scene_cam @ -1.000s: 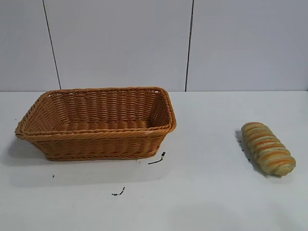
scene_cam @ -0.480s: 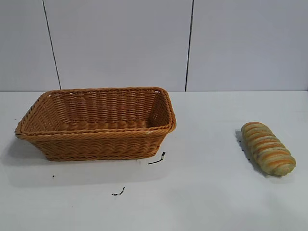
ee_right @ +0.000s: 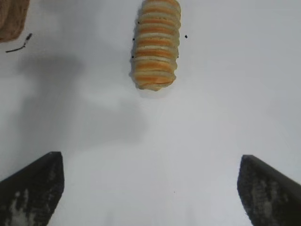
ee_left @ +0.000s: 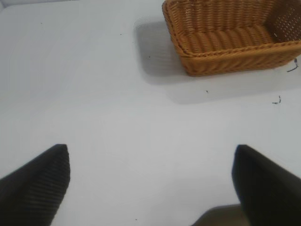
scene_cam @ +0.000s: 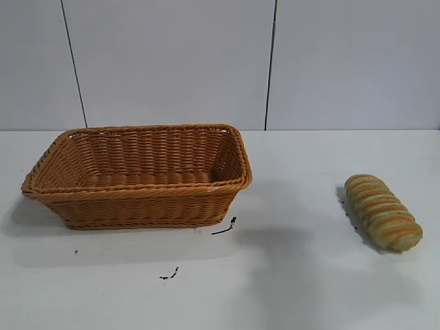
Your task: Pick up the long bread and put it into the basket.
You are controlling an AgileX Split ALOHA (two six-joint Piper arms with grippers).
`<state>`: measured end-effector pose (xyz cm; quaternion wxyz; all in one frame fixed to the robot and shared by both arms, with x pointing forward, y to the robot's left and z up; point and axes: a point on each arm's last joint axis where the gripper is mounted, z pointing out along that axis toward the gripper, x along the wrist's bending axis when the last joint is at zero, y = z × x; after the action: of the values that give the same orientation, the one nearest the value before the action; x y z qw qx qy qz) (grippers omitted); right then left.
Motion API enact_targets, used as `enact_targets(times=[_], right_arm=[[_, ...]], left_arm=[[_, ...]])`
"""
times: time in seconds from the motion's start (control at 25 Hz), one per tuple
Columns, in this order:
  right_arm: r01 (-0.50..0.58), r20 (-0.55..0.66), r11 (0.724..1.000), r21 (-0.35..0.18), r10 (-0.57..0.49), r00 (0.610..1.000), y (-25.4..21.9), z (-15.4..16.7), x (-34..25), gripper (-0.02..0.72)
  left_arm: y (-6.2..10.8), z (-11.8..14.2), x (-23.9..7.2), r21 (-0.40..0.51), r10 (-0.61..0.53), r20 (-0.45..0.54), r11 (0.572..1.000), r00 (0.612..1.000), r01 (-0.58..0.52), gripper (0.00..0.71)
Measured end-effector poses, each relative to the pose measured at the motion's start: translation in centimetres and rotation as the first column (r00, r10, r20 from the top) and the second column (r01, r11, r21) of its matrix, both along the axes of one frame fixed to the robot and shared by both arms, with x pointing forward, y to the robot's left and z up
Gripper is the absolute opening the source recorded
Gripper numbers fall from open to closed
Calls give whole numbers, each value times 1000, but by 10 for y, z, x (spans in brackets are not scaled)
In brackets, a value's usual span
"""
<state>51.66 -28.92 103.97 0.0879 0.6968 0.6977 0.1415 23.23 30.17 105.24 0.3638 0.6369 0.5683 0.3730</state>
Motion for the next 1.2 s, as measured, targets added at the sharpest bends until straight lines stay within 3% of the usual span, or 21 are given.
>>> enact_targets(times=[0.16, 0.32, 0.56, 0.88, 1.2], right_arm=[[-42, -8, 999, -2, 42, 999, 13, -8, 39, 693], [-19, -11, 1000, -3, 19, 1000, 15, -23, 67, 693], [-21, -74, 999, -27, 19, 997, 15, -68, 98, 693], [-25, -135, 999, -39, 19, 991, 15, -127, 115, 693], [-14, -157, 999, -41, 7, 988, 15, -151, 119, 693]], left_arm=[[0, 0, 0, 0, 0, 0, 1000, 1000, 0, 696], [0, 0, 0, 0, 0, 0, 1000, 1000, 0, 696], [0, 0, 0, 0, 0, 0, 1000, 1000, 0, 696], [0, 0, 0, 0, 0, 0, 1000, 1000, 0, 696], [0, 0, 0, 0, 0, 0, 1000, 1000, 0, 696]])
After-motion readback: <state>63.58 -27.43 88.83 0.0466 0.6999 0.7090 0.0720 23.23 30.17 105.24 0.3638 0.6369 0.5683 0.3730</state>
